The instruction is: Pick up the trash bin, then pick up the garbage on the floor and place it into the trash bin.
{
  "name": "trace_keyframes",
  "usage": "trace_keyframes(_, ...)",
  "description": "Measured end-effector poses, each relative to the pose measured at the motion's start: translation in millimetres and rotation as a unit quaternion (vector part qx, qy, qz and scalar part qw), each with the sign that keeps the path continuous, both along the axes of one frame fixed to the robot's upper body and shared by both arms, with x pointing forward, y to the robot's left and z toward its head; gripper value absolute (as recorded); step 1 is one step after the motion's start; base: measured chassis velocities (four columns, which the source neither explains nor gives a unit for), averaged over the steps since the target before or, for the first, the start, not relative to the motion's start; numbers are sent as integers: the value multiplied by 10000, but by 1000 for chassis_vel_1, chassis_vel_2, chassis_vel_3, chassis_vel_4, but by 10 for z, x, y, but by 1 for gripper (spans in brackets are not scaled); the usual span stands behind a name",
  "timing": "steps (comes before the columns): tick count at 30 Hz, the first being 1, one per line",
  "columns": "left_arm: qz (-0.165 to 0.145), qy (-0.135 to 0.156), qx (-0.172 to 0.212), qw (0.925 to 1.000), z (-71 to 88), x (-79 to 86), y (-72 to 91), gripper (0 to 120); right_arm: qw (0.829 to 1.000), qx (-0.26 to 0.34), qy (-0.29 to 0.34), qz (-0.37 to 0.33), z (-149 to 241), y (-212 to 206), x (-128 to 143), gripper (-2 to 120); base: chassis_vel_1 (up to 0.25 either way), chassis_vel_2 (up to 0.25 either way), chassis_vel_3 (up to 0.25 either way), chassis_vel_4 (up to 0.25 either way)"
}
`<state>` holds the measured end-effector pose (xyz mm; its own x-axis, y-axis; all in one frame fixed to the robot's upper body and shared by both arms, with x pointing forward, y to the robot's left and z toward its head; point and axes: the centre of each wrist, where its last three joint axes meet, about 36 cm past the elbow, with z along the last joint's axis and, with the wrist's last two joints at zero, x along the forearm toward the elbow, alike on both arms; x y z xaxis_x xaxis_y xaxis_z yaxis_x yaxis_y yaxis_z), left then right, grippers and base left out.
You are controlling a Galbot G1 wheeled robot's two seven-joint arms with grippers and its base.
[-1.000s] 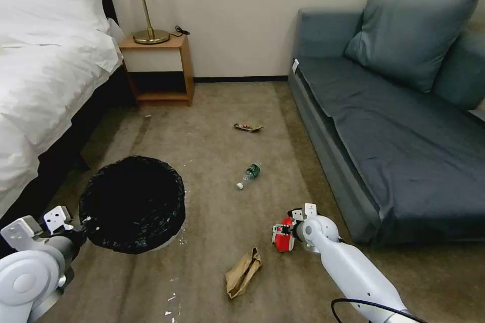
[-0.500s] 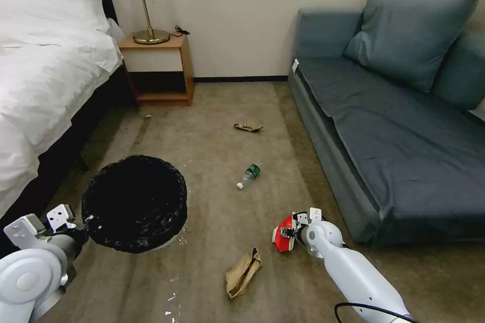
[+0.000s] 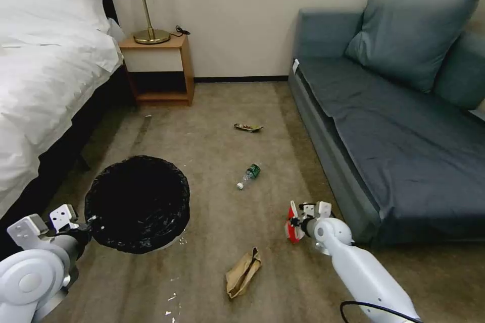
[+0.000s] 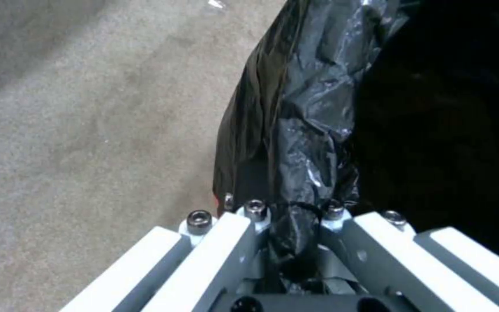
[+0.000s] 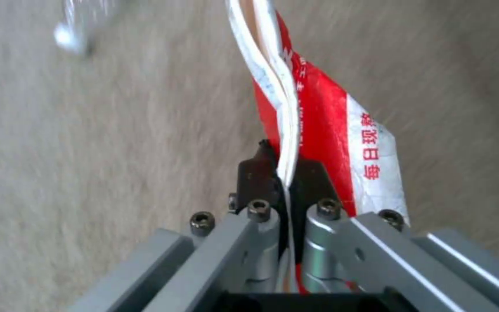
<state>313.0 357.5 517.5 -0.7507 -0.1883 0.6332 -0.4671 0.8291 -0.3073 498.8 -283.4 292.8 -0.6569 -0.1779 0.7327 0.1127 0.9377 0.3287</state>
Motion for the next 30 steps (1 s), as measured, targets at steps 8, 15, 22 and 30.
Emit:
trace_keyframes(8, 15, 33, 15, 10000, -26, -2, 7, 1, 9772, -143, -2120, 5, 1033, -579, -82, 0, 0, 0, 0, 0)
trace_keyframes(15, -88, 95, -61, 9999, -110, 55, -79, 1, 8866, 664, -4349, 1427, 2032, -146, -391, 0, 0, 0, 0, 0)
trace_keyframes(22, -154, 89, -96, 9998, -120, 67, -120, 1, 7978, 1642, -5013, 2920, 2407, 502, -842, 0, 0, 0, 0, 0)
trace_keyframes(30, -260, 80, -115, 9996, -159, 69, -180, 1, 7323, 2208, -4925, 4152, 2506, 1207, -1031, 0, 0, 0, 0, 0)
